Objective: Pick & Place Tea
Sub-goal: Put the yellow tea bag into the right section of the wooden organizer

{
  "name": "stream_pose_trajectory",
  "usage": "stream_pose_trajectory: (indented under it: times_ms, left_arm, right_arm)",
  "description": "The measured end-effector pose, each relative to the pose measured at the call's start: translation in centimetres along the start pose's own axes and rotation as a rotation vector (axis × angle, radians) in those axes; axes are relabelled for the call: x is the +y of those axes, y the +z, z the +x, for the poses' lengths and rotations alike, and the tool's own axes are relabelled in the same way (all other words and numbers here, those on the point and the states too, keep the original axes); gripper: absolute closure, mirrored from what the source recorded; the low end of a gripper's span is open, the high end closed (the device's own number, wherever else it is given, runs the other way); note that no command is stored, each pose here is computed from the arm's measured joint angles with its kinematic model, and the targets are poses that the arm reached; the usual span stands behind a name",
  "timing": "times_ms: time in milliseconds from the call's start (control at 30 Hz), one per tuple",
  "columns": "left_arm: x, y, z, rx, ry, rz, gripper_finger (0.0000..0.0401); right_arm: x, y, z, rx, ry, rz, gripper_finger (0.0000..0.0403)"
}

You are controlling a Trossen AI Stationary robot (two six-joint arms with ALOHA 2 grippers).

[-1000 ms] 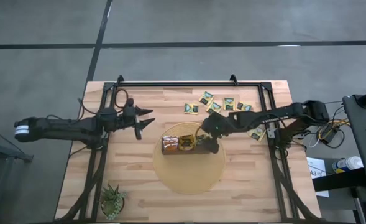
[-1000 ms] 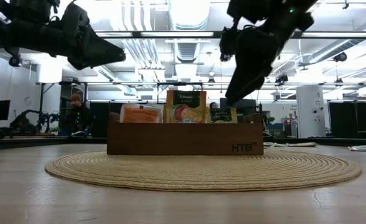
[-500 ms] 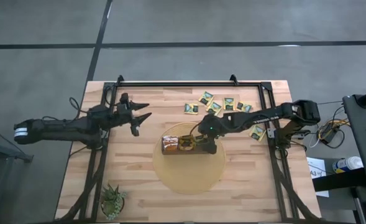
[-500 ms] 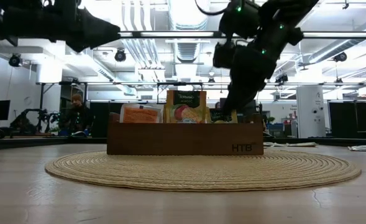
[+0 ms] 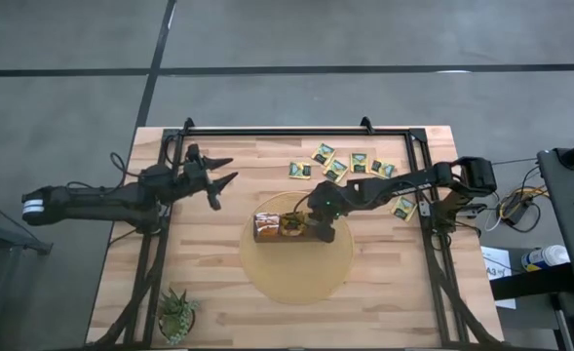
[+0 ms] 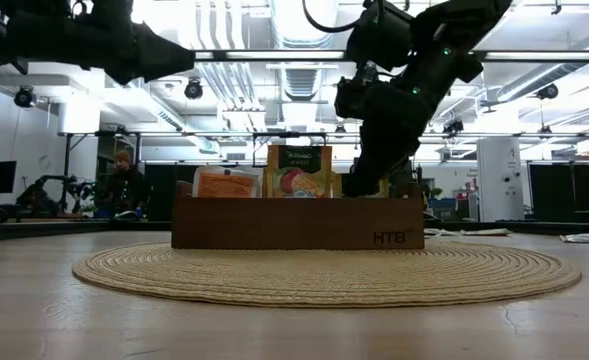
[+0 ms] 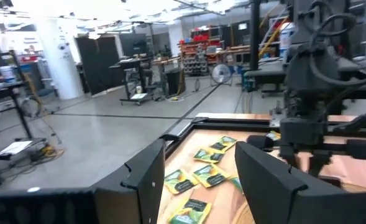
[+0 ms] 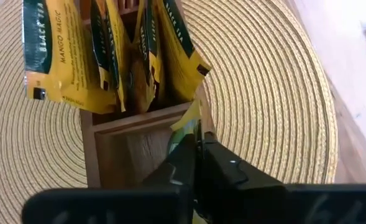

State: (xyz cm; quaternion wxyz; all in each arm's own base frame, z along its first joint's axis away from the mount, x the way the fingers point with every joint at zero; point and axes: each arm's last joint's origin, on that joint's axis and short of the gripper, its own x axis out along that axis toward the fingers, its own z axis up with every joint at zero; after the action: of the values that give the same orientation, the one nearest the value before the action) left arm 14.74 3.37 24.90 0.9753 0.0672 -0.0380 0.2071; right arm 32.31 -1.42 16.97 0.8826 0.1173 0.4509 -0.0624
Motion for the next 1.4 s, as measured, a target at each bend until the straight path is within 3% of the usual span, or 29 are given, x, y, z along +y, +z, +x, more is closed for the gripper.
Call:
stream_pose_trajectory:
  times_ms: [1200, 1400]
  left_arm:
    - [0.1, -0.3, 0.2, 0.025, 0.038, 0.080, 0.0211]
    - [0.1, -0.3, 0.2, 0.026, 0.038, 0.080, 0.0211]
  right_arm:
    - [-0.2, 0.2, -1.0, 0.025, -0.022, -0.201, 0.0394]
    - [-0.2, 0.2, -1.0, 0.033, -0.007, -0.195, 0.0362]
